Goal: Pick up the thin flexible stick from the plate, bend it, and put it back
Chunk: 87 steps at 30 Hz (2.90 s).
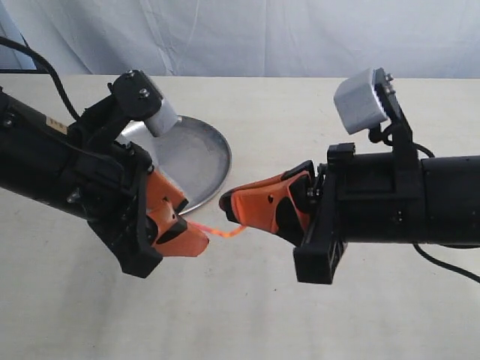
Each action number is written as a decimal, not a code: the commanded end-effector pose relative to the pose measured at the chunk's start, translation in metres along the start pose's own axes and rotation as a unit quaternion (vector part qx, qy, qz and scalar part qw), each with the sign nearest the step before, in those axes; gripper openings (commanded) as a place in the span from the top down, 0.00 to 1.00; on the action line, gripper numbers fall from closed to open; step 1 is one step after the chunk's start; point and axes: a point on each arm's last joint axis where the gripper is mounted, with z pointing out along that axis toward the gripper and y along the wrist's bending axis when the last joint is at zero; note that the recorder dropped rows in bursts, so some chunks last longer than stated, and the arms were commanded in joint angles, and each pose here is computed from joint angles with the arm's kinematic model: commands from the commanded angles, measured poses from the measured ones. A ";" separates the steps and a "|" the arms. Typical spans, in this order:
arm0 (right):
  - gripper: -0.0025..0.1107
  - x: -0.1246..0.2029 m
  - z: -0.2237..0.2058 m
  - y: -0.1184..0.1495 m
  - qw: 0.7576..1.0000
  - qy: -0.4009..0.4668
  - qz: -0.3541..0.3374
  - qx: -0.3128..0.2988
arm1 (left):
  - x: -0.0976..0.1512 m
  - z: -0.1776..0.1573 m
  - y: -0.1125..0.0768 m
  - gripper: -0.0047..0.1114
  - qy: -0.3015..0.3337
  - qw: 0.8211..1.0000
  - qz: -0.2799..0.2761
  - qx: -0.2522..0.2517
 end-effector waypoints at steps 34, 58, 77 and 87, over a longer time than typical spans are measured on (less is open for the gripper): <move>0.99 0.005 0.008 -0.012 0.999 0.018 0.018 0.023 | -0.016 -0.001 -0.001 0.96 -0.090 0.996 0.018 0.005; 0.99 0.013 0.017 -0.016 0.999 0.033 0.017 -0.010 | -0.025 -0.003 -0.003 0.96 -0.141 0.990 -0.008 0.017; 0.99 0.013 0.017 -0.016 0.999 0.033 -0.003 -0.010 | -0.035 -0.008 -0.010 0.96 -0.199 0.977 -0.045 0.067; 0.99 0.013 0.017 -0.016 0.999 0.033 -0.012 -0.011 | -0.037 -0.008 -0.013 0.96 -0.204 0.974 -0.053 0.084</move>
